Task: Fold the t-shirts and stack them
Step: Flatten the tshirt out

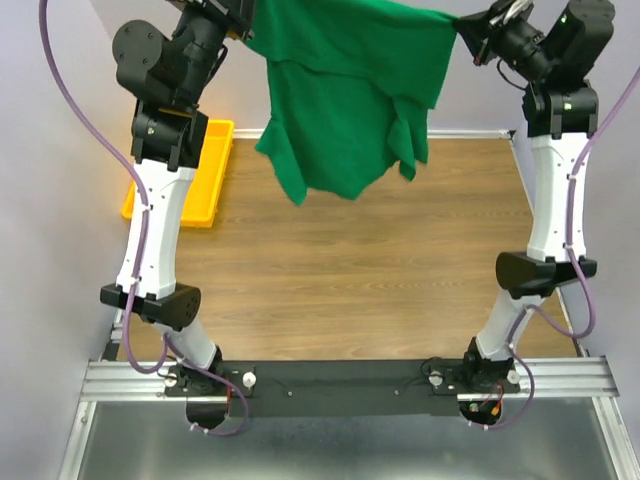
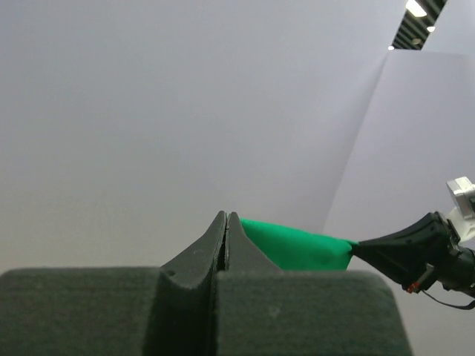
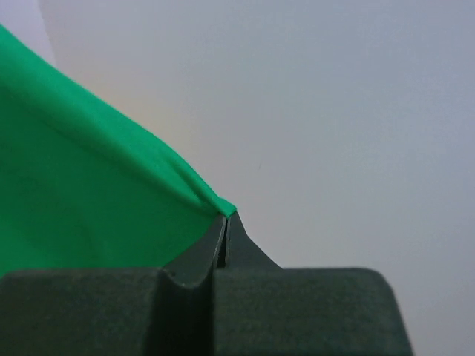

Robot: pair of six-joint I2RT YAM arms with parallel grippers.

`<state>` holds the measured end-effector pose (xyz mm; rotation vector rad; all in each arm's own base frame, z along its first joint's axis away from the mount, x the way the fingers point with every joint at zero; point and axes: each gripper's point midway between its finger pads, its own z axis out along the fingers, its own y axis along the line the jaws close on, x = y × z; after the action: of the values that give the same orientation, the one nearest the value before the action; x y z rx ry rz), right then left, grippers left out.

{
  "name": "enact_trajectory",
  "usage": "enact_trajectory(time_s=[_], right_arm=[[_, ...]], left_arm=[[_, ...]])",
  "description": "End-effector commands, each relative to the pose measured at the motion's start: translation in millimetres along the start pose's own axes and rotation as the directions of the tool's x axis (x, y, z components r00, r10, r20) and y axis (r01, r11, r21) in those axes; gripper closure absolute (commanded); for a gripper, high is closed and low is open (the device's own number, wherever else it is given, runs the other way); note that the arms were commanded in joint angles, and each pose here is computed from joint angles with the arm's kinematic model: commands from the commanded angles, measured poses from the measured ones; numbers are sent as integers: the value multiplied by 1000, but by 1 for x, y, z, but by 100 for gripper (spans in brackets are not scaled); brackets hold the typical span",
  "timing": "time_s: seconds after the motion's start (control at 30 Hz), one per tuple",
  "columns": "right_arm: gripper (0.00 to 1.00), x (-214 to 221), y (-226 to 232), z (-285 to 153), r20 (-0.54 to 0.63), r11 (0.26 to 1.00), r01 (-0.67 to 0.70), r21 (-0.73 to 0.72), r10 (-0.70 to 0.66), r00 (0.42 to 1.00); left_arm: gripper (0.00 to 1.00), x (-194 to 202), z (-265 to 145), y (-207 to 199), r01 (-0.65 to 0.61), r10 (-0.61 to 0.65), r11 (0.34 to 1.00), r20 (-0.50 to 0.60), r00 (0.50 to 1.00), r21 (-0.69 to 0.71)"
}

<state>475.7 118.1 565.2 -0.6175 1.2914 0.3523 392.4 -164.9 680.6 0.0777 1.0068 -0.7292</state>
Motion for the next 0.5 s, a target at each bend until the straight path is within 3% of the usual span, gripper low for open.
enact_trajectory(time_s=[0.0,0.07,0.1,0.17,0.2,0.27,0.3,0.33,0.37,0.4,0.43,0.47], right_arm=[[99,-64,10,-35,110,997,59,52,-64,992],[99,-33,27,-55,23,998,54,30,-55,998],[99,-2,39,-71,-52,997,72,20,-71,996],[100,19,49,-94,-107,990,135,27,-132,985],[99,40,56,-104,-149,990,137,20,-132,980],[99,84,76,-140,-241,986,168,16,-160,957],[100,97,82,-153,-274,984,180,15,-169,947],[99,113,85,-164,-322,982,187,18,-172,931],[100,132,96,-184,-381,982,191,4,-175,908],[99,173,106,-197,-467,988,152,-18,-143,872],[99,198,114,-210,-524,990,134,-36,-133,841],[99,219,126,-225,-578,991,115,-66,-132,805]], left_arm=[[100,-57,-23,-56,-25,7,973,81,997,227],[100,-60,-49,-76,-36,19,953,61,998,301],[100,-37,-68,-79,1,0,944,-3,1000,329],[100,-17,-92,-83,32,-14,930,-50,999,366],[100,37,-106,-69,108,-52,936,-172,984,335],[100,52,-149,-93,195,-107,905,-243,964,377],[100,107,-170,-85,282,-155,903,-365,918,325],[100,111,-194,-94,323,-188,891,-389,902,320],[100,134,-211,-96,406,-257,875,-457,851,265],[100,189,-245,-102,502,-318,845,-580,750,186],[100,199,-266,-103,532,-363,837,-595,717,131],[100,224,-290,-107,604,-445,797,-658,608,18]])
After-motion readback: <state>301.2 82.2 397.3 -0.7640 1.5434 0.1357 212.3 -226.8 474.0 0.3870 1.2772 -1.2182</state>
